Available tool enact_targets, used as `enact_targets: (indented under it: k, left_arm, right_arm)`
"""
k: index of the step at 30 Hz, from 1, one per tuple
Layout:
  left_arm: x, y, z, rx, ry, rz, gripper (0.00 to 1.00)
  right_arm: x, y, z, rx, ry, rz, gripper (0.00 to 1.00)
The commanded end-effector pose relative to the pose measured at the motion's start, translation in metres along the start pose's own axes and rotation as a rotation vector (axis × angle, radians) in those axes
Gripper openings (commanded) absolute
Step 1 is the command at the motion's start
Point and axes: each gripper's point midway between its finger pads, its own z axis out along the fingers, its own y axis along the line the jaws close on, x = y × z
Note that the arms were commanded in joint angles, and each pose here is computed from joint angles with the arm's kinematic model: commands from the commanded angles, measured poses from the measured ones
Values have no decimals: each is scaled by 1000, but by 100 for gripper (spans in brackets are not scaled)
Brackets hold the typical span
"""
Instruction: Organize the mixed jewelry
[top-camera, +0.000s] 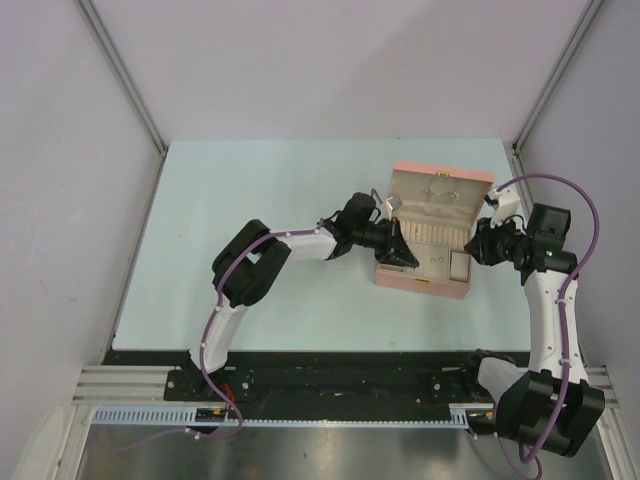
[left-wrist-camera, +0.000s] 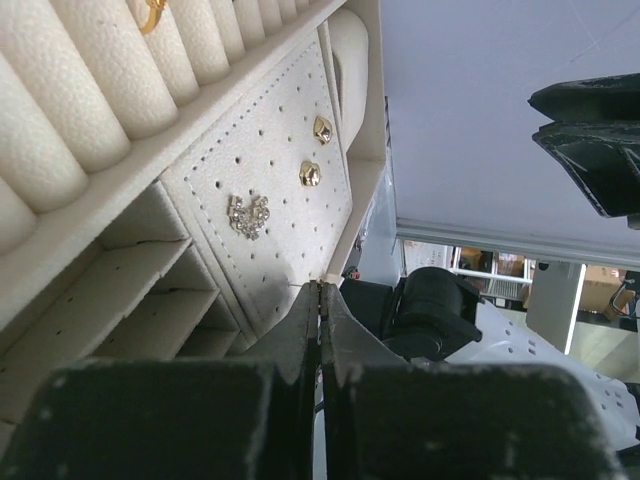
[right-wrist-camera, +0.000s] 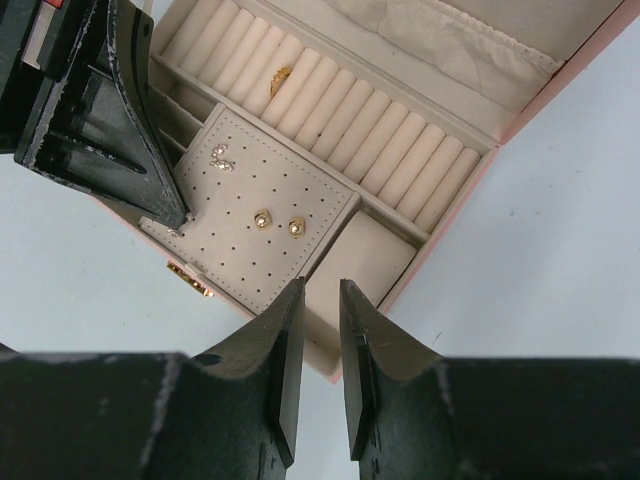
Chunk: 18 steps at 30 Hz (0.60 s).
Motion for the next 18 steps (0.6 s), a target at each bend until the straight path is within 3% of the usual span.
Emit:
enact_targets:
  k: [1, 18]
  left_arm:
    - [-5, -3, 6, -2, -14, 9, 0]
    - [7, 10, 1, -30, -5, -4, 0]
  right_arm:
    - [-3, 1, -2, -13, -17, -19, 25]
    - [-2, 1, -2, -15, -16, -14, 25]
